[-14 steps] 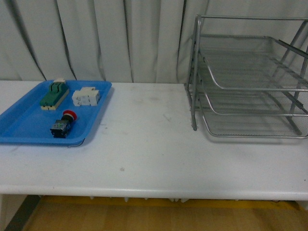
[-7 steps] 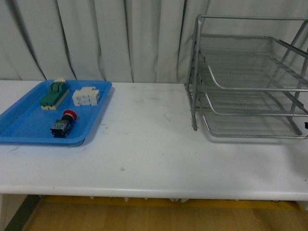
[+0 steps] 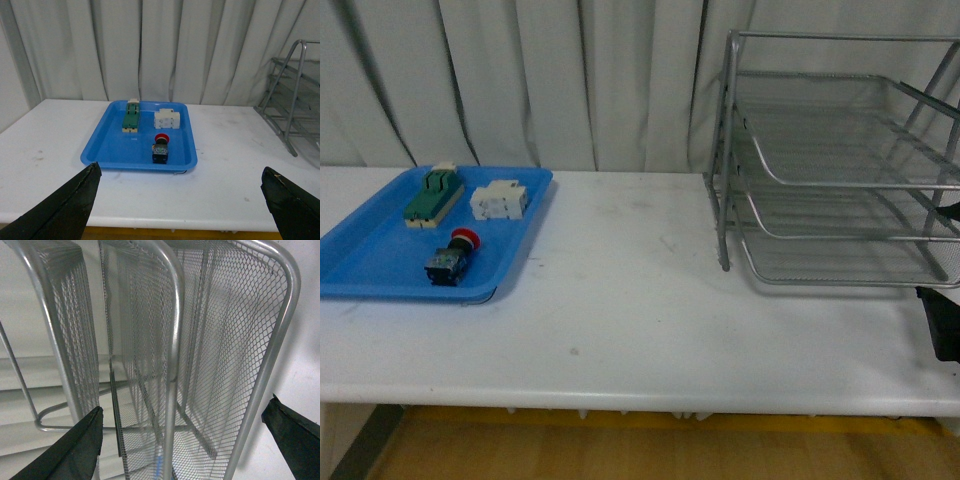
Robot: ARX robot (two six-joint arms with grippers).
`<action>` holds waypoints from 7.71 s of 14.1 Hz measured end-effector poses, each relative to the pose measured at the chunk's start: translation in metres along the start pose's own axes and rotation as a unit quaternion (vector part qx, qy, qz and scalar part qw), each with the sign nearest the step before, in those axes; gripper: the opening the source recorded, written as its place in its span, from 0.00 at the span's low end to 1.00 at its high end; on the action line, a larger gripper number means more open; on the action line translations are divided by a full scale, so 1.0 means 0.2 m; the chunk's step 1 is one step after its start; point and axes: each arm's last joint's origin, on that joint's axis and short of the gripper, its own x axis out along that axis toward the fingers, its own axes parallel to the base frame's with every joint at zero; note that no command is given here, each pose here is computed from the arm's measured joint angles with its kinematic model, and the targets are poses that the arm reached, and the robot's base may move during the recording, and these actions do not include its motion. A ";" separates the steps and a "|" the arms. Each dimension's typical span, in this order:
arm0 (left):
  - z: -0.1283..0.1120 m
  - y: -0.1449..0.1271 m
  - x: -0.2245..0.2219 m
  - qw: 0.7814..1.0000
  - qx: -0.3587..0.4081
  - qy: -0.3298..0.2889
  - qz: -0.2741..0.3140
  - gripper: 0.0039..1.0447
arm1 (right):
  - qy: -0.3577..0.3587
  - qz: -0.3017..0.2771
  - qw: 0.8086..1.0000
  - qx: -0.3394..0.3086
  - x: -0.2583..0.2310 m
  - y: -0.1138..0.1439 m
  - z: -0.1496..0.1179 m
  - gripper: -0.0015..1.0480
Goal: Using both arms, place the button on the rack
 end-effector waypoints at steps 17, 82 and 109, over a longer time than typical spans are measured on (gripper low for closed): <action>0.00 0.00 0.00 1.000 0.000 0.000 0.000 0.94 | 0.010 -0.004 0.999 -0.041 0.21 0.06 -0.01 0.06; 0.00 0.00 0.00 1.000 0.000 0.000 0.000 0.94 | -0.083 0.079 0.728 -0.676 -1.39 0.26 -0.13 0.81; -0.49 0.04 1.84 0.914 0.035 0.404 -0.009 0.94 | -0.083 0.079 0.728 -0.676 -1.39 0.26 -0.13 0.94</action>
